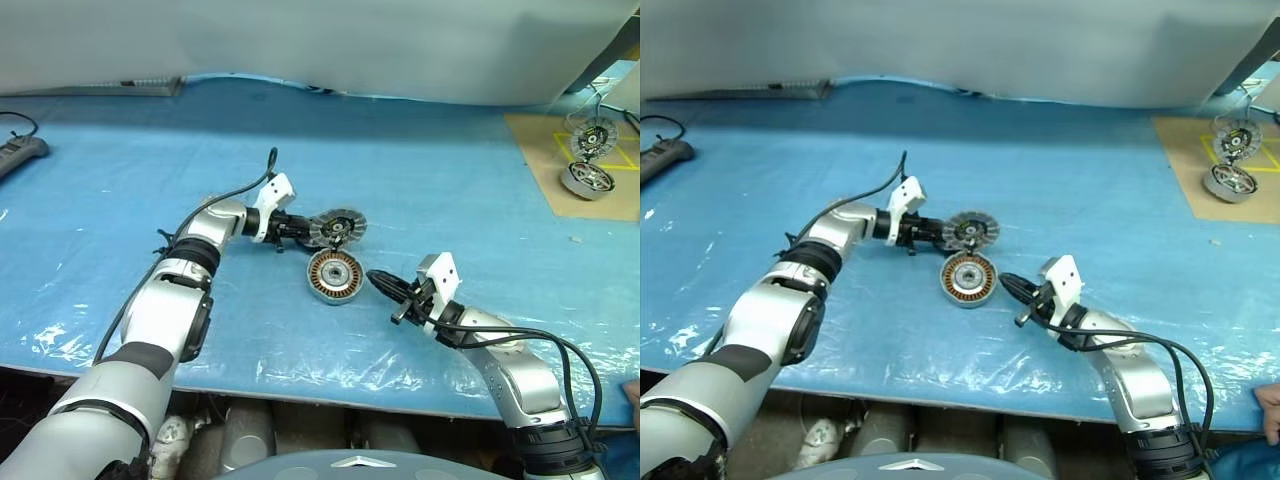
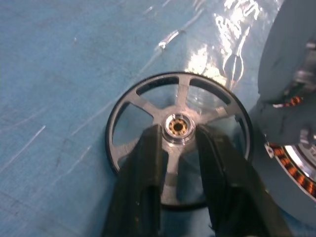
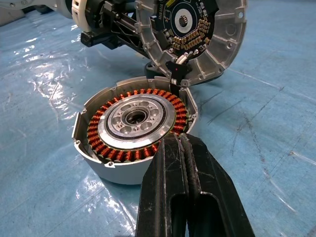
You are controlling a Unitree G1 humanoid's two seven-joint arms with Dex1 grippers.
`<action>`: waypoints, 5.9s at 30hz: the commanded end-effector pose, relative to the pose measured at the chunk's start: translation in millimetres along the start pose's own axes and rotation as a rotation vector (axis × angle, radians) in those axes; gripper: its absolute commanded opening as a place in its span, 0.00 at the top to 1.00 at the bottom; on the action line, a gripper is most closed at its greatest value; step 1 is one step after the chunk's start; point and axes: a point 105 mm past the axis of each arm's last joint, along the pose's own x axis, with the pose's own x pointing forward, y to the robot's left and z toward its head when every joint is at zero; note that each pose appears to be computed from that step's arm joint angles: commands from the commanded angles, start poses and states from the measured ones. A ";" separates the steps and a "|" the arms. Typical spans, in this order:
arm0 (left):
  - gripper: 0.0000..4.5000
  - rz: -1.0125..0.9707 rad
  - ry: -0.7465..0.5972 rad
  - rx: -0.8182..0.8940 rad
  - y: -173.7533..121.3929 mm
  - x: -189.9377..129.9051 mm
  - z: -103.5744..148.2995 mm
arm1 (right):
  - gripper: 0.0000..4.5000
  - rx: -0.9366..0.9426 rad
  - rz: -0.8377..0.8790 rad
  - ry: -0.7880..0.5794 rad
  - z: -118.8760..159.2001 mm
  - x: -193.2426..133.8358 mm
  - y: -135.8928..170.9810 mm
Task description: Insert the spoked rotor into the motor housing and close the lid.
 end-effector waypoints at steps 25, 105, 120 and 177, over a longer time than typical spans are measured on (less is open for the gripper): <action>0.99 0.055 -0.017 0.102 17.3 -74.2 -4.1 | 1.00 -0.041 -0.004 -0.039 11.9 -2.1 1.6; 0.77 0.124 0.011 0.128 20.9 -84.1 2.3 | 1.00 -0.098 -0.035 -0.091 16.2 -5.6 -8.2; 0.77 -0.161 -0.110 0.150 -99.3 -84.4 -13.3 | 1.00 -0.079 0.006 -0.067 -6.7 -12.5 -10.0; 0.56 -0.229 0.123 0.281 -86.9 -33.4 22.8 | 1.00 -0.127 0.048 -0.063 -19.3 -6.9 1.2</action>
